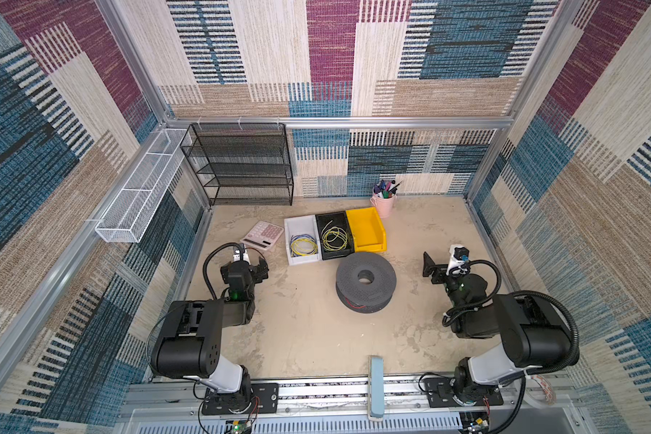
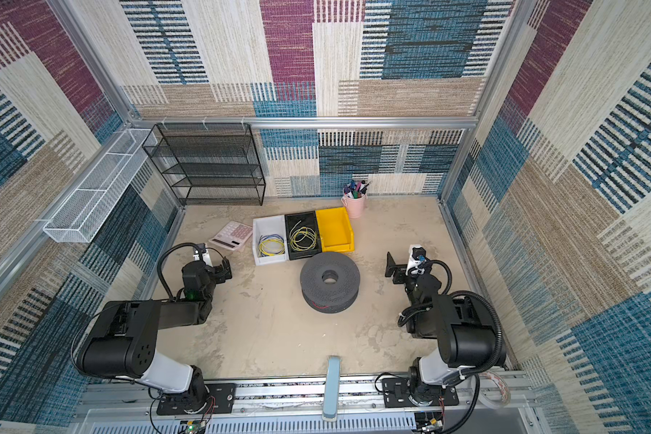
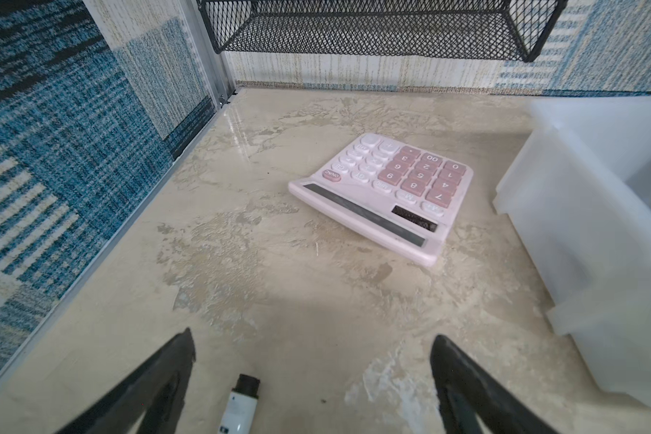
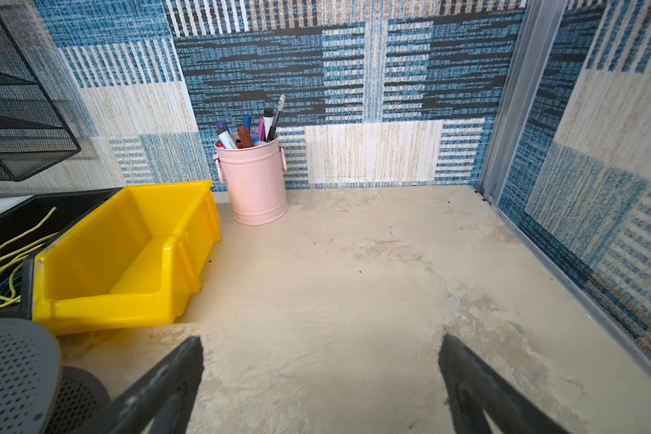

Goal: Wrap the cables

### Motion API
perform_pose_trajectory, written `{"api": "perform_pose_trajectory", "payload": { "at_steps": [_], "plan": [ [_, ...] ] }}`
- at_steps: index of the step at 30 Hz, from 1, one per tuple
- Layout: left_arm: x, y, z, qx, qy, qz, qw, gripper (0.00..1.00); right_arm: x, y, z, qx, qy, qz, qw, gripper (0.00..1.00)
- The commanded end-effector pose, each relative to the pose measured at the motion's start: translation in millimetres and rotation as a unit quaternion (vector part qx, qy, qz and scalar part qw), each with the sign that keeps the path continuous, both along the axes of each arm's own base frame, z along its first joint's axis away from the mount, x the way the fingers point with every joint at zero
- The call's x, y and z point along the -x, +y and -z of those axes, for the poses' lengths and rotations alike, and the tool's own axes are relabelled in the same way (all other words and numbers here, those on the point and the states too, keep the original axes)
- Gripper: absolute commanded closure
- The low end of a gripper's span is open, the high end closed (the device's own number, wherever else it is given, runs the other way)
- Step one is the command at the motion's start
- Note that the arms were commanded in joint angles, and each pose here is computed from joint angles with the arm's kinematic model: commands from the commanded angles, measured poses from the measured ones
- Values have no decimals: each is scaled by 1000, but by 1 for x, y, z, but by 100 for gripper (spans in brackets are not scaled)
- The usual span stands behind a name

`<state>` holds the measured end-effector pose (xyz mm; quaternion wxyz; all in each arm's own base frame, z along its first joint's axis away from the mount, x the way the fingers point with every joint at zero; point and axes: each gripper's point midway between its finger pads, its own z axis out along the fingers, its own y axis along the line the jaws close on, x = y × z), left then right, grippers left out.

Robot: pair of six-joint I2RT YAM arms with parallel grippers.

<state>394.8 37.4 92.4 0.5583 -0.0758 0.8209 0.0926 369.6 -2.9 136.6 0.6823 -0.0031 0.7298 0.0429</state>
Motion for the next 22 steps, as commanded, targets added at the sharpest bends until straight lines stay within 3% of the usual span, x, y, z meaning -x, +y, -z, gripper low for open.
{"api": "perform_pose_trajectory", "payload": {
  "at_steps": [1, 22],
  "plan": [
    [-2, -4, -4, 8, -8, 10, 1000, 1, 0, 3, -9, 5, -19, -9, 1000, 1],
    [-2, -4, -4, 8, -10, 10, 1000, 1, -4, 11, -7, 16, -12, -21, 1000, 1]
  ]
}}
